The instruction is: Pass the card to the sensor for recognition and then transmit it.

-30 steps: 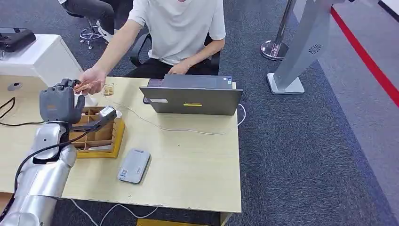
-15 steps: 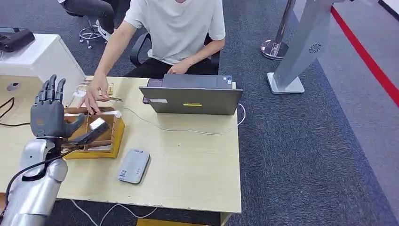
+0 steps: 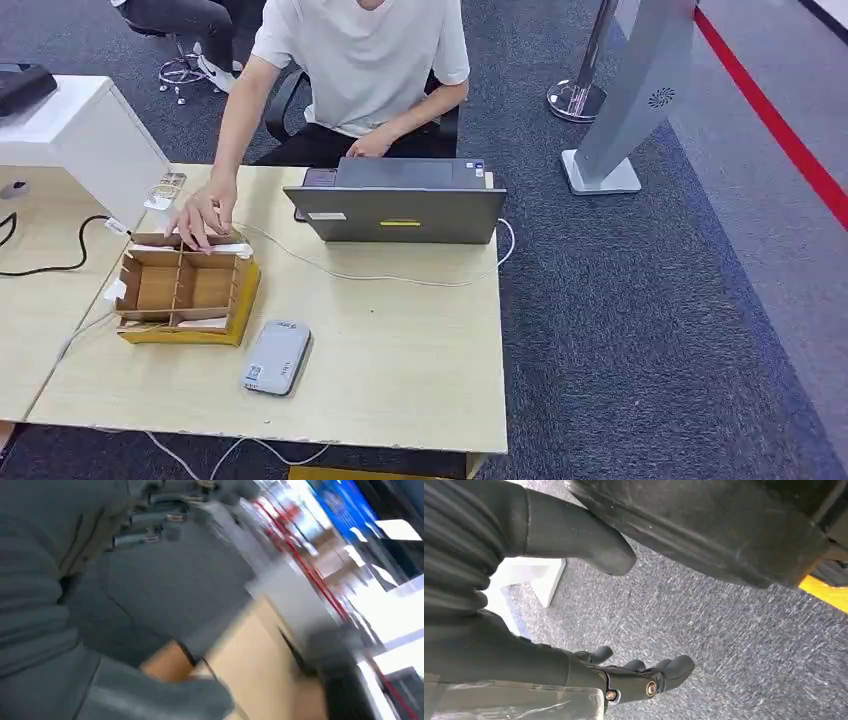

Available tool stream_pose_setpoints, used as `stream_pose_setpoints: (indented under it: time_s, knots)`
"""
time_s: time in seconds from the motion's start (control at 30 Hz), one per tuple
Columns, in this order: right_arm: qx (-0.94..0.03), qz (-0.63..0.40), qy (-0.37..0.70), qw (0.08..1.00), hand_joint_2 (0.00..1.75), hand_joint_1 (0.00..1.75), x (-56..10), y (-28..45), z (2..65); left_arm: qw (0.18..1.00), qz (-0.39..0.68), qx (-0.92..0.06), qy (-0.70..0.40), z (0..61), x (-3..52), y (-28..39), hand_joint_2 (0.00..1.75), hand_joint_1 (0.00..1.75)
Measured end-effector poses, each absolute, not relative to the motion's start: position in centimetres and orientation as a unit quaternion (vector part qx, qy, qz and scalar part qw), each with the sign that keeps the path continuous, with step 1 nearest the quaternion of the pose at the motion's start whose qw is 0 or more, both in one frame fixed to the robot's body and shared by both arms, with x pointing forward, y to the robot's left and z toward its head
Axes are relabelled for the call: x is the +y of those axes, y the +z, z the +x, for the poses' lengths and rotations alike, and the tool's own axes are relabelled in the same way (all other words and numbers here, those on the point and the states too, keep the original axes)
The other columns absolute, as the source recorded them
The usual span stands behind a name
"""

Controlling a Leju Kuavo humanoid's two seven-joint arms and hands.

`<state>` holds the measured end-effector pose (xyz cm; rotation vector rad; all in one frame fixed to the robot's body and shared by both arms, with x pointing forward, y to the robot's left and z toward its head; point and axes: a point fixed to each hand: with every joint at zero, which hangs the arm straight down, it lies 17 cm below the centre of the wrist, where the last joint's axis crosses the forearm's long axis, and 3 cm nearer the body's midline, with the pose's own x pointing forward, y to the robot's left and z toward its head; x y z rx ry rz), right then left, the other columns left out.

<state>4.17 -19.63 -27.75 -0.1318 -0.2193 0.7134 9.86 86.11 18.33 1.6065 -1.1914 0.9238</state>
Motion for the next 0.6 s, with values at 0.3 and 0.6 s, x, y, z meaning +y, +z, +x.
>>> stream_pose_setpoints:
  time_s: [0.3, 0.6]
  knots:
    - [-0.031, -0.081, 0.272, 0.958, 1.75, 0.00, -27.5, -28.4, 4.0, 0.556, 0.549, -0.333, 0.528, 1.9, 78.4, -2.6, 1.75, 0.00]
    - [-0.033, -0.103, 0.263, 0.959, 1.75, 0.00, -29.8, -28.4, 4.6, 0.758, 0.330, -0.094, 0.554, 1.0, 50.5, -23.9, 1.75, 0.00]
